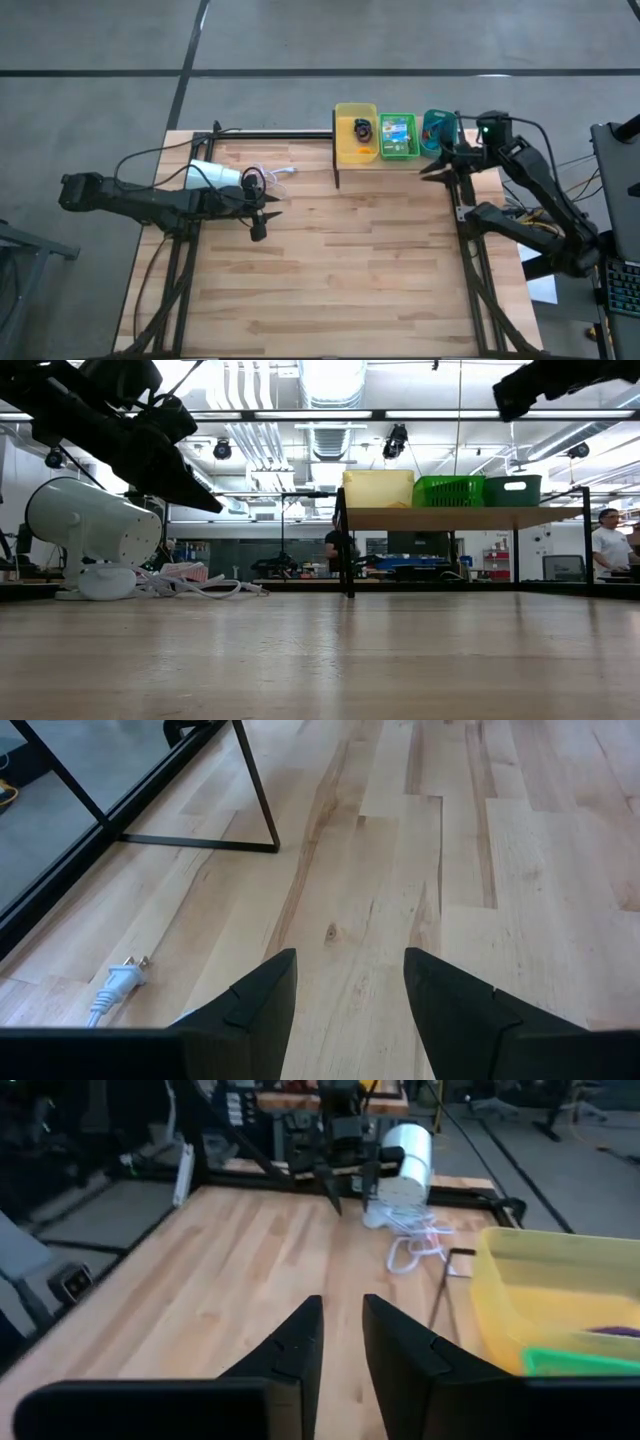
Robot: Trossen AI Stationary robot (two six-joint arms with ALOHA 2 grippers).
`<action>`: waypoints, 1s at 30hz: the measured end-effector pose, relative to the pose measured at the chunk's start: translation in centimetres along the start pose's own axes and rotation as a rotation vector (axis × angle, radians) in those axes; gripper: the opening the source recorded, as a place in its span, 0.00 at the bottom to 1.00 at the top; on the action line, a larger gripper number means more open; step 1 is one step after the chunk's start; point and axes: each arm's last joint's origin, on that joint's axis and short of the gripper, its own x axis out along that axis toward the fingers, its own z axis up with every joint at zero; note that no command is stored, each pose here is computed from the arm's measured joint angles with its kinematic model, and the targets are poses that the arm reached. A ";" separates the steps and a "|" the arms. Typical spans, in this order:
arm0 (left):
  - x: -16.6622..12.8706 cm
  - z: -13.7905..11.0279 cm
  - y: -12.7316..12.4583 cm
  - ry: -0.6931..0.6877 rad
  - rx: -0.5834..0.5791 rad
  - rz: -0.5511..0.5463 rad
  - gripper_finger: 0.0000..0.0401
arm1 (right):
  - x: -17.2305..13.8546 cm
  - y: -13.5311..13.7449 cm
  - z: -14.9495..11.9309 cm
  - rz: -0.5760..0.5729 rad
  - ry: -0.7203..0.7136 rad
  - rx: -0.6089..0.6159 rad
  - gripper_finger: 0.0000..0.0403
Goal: Pick & Place Office Desk Supplies
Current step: Return to Home Position
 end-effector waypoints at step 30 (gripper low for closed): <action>0.0 0.0 0.0 0.000 0.000 0.000 0.47 | 14.2 0.4 -1.6 -0.198 -0.088 -0.085 0.08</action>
